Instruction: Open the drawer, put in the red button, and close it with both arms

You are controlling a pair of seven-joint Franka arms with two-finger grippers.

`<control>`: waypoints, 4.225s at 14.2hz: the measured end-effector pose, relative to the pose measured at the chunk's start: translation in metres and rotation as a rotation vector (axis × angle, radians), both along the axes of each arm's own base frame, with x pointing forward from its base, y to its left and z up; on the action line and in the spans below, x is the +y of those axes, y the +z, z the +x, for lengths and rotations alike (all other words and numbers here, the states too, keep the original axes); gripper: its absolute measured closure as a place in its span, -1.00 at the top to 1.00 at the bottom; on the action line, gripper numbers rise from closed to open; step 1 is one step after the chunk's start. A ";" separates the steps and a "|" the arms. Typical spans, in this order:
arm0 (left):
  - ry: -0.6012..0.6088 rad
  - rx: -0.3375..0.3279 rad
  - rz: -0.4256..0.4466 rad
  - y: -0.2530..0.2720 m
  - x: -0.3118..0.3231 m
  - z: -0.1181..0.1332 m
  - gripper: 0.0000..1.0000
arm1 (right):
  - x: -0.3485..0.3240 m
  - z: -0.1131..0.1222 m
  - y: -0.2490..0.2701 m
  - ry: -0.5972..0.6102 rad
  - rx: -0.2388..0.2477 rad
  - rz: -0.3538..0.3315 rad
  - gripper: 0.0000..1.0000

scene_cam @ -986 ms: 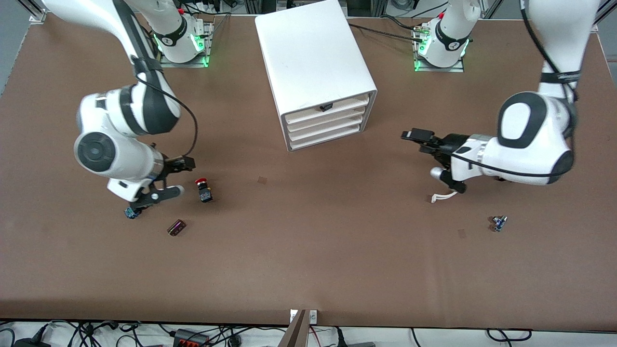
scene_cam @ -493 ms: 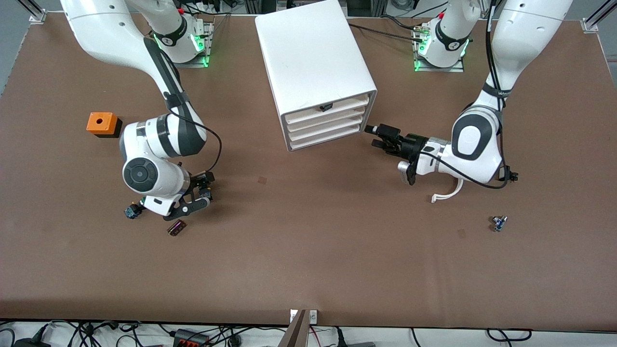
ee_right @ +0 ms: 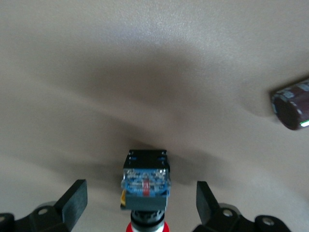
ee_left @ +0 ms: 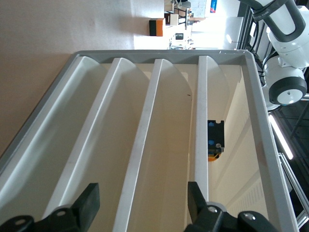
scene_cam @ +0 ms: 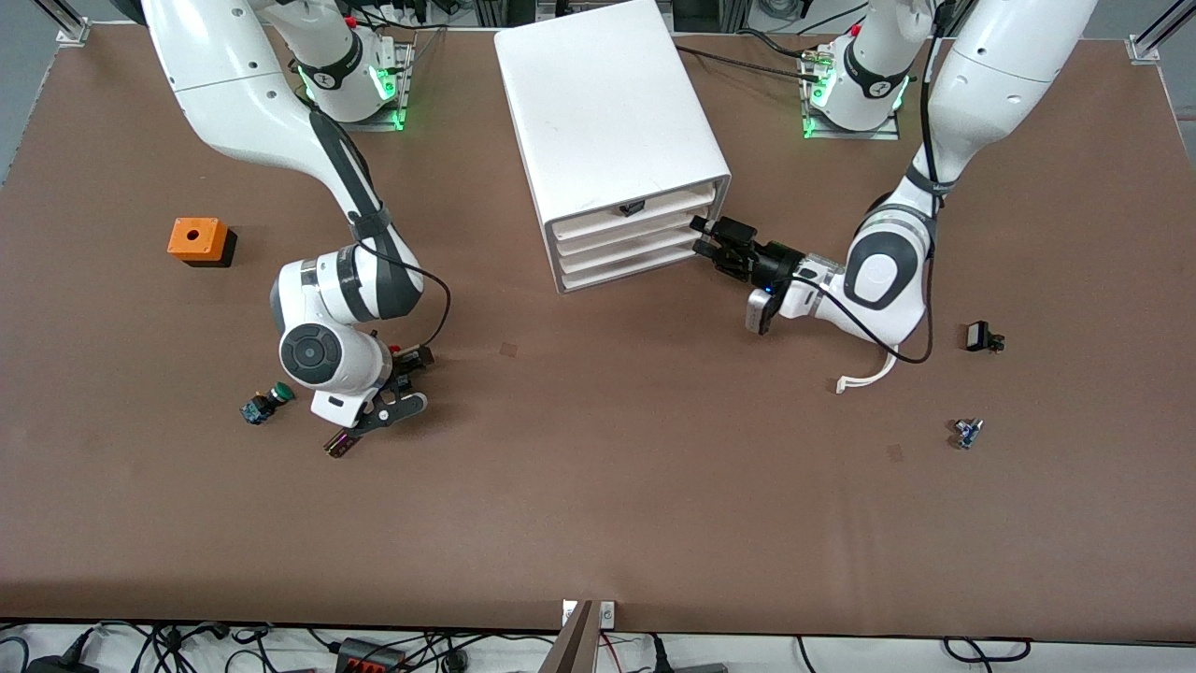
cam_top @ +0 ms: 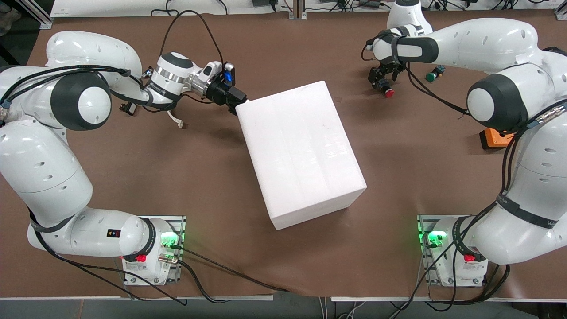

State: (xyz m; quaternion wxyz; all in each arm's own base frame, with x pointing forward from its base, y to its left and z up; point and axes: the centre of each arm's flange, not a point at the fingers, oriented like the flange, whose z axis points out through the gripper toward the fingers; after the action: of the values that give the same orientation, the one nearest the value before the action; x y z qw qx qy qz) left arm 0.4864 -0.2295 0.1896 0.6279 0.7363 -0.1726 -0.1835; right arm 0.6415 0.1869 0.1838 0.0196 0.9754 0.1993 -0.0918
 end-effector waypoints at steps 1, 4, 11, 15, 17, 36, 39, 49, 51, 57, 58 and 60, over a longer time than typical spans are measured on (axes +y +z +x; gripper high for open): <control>-0.003 -0.002 -0.006 -0.001 -0.005 -0.002 0.61 | 0.000 0.000 -0.003 0.000 0.001 -0.001 1.00; -0.022 -0.003 -0.016 -0.003 -0.018 -0.008 0.22 | -0.003 0.001 -0.005 -0.003 -0.002 -0.003 0.64; -0.045 -0.030 -0.023 -0.031 -0.030 -0.021 -0.03 | -0.002 0.004 -0.002 -0.002 -0.011 0.000 -0.19; -0.047 -0.043 -0.050 -0.027 -0.032 -0.020 -0.72 | 0.007 0.023 0.030 0.003 -0.075 0.020 -0.19; -0.045 -0.050 -0.054 -0.026 -0.031 -0.019 -0.72 | 0.018 0.044 0.079 0.011 -0.126 0.037 -0.19; 0.051 0.024 0.350 0.068 0.090 0.154 1.00 | 0.303 -0.057 0.251 -0.049 -0.270 0.231 -0.19; 0.035 0.030 0.625 0.105 0.108 0.171 1.00 | 0.335 -0.082 0.250 -0.030 -0.272 0.246 -0.19; -0.067 -0.180 1.334 0.167 0.182 0.176 1.00 | 0.390 -0.131 0.174 0.003 -0.184 0.172 -0.19; -0.055 -0.251 1.406 0.200 0.189 0.177 1.00 | 0.389 -0.133 0.164 0.006 -0.161 0.149 -0.19; 0.141 -0.422 1.386 0.314 0.200 0.155 1.00 | 0.399 -0.147 0.154 0.015 -0.139 0.130 -0.19; 0.155 -0.439 1.386 0.316 0.200 0.146 1.00 | 0.400 -0.149 0.152 0.015 -0.137 0.128 -0.19; 0.152 -0.448 1.391 0.316 0.195 0.124 1.00 | 0.403 -0.153 0.151 0.019 -0.137 0.128 -0.19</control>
State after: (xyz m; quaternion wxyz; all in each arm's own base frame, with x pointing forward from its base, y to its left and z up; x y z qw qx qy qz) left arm 0.6101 -0.0340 0.5059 -0.0239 0.9944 -0.0891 -0.0517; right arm 0.4890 0.5903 0.3349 -0.0283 0.9768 0.2121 -0.0120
